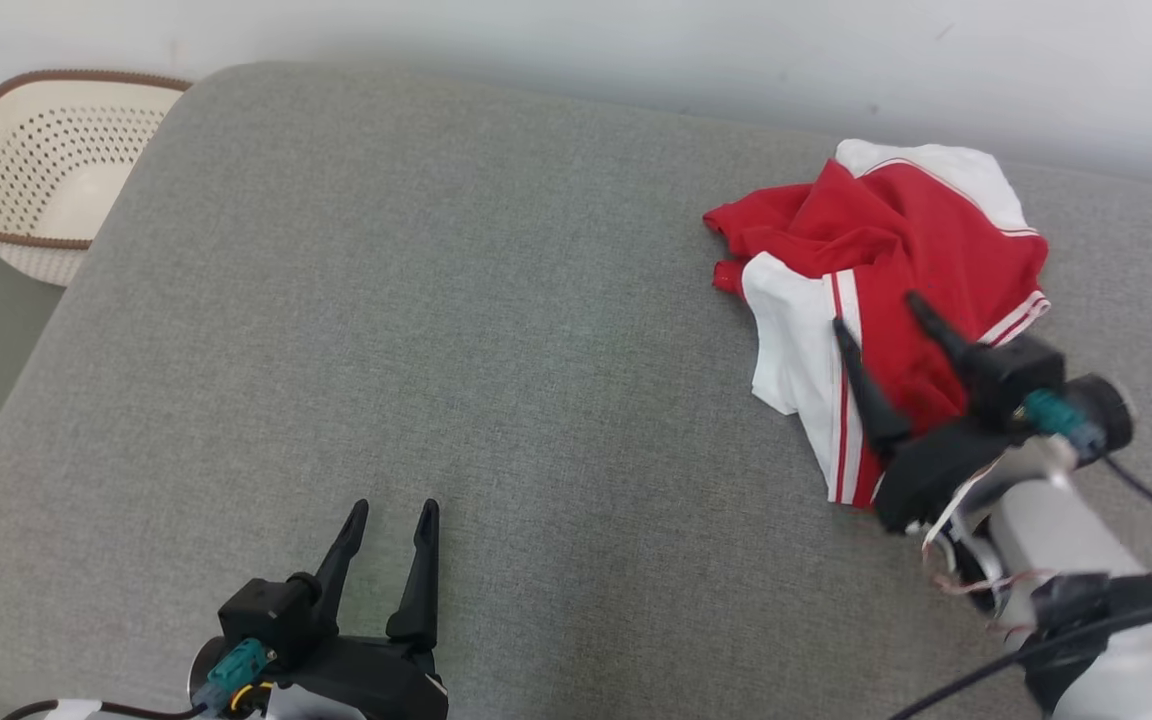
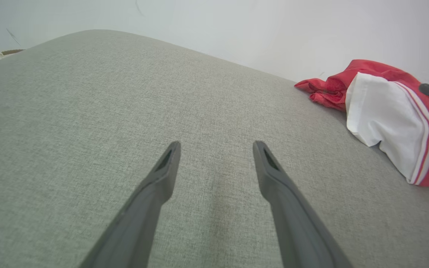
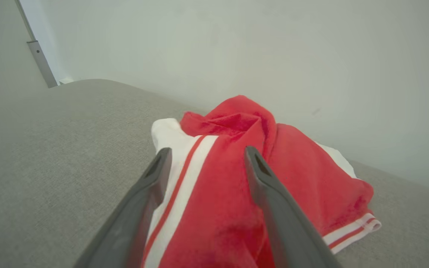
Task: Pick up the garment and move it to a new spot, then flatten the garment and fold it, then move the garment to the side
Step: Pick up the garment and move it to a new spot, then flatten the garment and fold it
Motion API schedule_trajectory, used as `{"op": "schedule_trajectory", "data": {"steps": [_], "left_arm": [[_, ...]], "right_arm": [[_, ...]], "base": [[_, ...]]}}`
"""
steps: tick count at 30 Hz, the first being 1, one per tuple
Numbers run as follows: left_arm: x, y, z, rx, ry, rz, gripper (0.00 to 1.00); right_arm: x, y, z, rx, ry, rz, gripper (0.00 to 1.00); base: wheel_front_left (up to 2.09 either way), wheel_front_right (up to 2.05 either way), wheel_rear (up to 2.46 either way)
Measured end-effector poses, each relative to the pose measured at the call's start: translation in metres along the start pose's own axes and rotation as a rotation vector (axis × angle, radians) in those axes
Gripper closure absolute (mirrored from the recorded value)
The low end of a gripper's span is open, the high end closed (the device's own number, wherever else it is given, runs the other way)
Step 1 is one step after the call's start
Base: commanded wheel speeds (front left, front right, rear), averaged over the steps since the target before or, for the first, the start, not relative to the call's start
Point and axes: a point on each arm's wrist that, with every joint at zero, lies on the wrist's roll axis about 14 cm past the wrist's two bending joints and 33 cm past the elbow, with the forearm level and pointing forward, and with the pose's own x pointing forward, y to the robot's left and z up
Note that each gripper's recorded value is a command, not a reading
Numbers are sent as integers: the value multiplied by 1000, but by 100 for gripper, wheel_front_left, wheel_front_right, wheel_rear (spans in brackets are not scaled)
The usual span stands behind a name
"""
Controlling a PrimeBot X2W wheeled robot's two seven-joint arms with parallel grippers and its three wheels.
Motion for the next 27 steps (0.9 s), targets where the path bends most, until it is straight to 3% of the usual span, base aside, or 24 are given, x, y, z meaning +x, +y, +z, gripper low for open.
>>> {"op": "schedule_trajectory", "data": {"steps": [8, 16, 17, 18, 19, 23, 27], "left_arm": [[-7, 1, -1, -14, 6, 5, 0], [-16, 13, -3, -11, 15, 43, 0], [-16, 14, -2, -11, 14, 45, 0], [-17, 14, -2, -11, 13, 47, 0], [-17, 14, -1, -12, 11, 47, 0], [-18, 14, 1, -13, 6, 49, 0], [-19, 15, 4, -16, -4, 50, 0]], "right_arm": [[-10, 39, -18, -13, 52, 106, 0], [-11, 37, -55, -120, 193, 122, 0], [-10, 37, -57, -138, 205, 124, 51], [-9, 36, -59, -149, 215, 123, 79], [-10, 35, -62, -155, 229, 119, 100], [-9, 26, -66, -177, 261, 95, 100], [2, 29, -42, -177, 193, 91, 100]], "base": [[0, 0, 0], [0, 0, 0], [0, 0, 0], [0, 0, 0], [0, 0, 0], [0, 0, 0], [0, 0, 0]]}}
